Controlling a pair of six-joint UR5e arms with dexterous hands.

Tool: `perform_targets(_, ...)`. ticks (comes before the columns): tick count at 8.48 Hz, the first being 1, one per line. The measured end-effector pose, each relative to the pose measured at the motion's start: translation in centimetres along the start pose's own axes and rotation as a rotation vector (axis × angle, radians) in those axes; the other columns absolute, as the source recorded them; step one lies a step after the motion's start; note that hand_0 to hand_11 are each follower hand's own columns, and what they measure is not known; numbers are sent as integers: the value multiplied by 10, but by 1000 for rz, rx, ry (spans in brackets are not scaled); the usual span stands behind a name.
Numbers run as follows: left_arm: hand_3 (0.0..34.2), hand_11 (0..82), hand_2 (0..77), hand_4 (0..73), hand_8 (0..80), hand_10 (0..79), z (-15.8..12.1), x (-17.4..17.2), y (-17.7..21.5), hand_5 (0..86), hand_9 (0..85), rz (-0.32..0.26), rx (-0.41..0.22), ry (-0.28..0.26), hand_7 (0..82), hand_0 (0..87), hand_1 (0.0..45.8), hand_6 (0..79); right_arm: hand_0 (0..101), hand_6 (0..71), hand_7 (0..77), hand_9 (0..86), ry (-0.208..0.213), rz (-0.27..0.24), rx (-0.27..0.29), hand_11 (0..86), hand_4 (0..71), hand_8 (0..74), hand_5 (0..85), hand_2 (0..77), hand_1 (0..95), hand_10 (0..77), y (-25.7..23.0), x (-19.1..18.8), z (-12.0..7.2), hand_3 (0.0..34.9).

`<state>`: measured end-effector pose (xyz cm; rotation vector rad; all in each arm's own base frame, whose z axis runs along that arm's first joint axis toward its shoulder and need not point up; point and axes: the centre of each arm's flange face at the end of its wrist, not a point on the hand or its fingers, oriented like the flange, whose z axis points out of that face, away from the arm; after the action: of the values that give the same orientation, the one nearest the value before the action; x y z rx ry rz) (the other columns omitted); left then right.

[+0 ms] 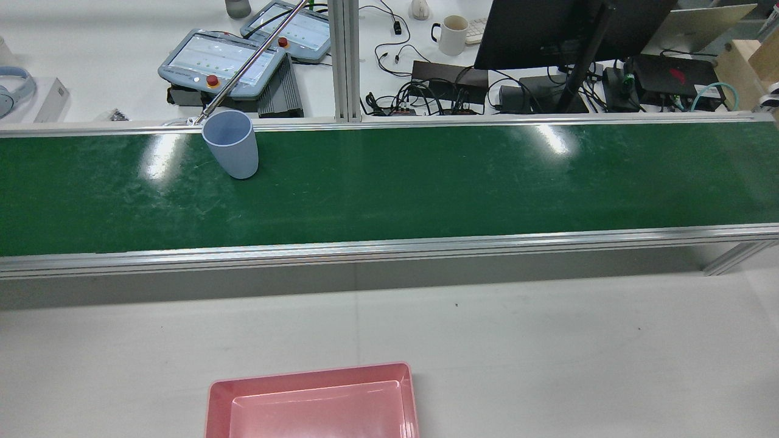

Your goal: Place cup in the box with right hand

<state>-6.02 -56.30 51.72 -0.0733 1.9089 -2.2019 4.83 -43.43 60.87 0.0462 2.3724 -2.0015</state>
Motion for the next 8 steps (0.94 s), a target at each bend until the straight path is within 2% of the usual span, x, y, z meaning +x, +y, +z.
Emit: perform_targets(8,0,0,5,0,0,0,0,0,0,0,5,0,0,0,0,0,5,0,803,158,589,398,0,0,0,382,284,305,136,5,240,251,0,0,0,0)
